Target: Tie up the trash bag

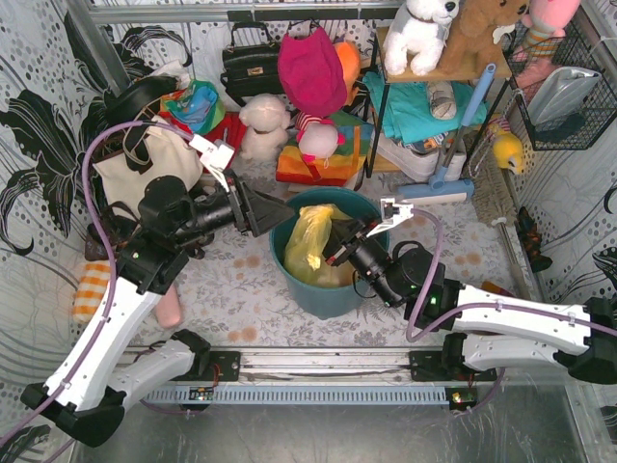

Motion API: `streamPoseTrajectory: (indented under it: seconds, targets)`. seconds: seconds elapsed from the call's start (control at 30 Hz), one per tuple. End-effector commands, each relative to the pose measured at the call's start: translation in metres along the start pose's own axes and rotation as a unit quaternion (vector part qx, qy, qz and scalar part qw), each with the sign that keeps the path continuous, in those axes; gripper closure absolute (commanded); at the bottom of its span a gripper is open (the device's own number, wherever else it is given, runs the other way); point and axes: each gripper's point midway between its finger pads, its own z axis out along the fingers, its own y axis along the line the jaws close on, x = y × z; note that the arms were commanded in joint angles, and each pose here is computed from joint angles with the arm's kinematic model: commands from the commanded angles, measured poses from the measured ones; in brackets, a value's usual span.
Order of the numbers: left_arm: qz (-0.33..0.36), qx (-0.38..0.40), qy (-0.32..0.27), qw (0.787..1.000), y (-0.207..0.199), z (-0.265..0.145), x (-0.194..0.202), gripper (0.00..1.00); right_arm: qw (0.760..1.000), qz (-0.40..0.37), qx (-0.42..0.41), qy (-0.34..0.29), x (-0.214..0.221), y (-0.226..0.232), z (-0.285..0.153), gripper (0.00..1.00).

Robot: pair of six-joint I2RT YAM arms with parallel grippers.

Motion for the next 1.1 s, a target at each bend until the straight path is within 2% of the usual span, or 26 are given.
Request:
streamPoseTrajectory:
  seconds: [0.0,0.2,0.53,1.07]
  targets:
    - [0.024,0.000,-0.027,0.999,-0.010,-0.007,-0.015,0.45,0.998,0.004,-0.022,-0.055,-0.024,0.012,0.005,1.00]
    - [0.020,-0.004,-0.028,0.999,-0.008,-0.009,-0.013,0.46,0.994,-0.032,-0.044,-0.097,-0.011,0.006,0.009,1.00]
    - [-0.001,0.014,-0.015,1.000,-0.008,-0.007,0.001,0.54,0.986,-0.069,-0.060,-0.139,0.000,0.002,0.014,1.00]
    - [-0.045,0.089,0.021,0.995,-0.029,-0.015,0.036,0.56,0.977,-0.109,-0.080,-0.163,0.000,0.015,0.027,1.00]
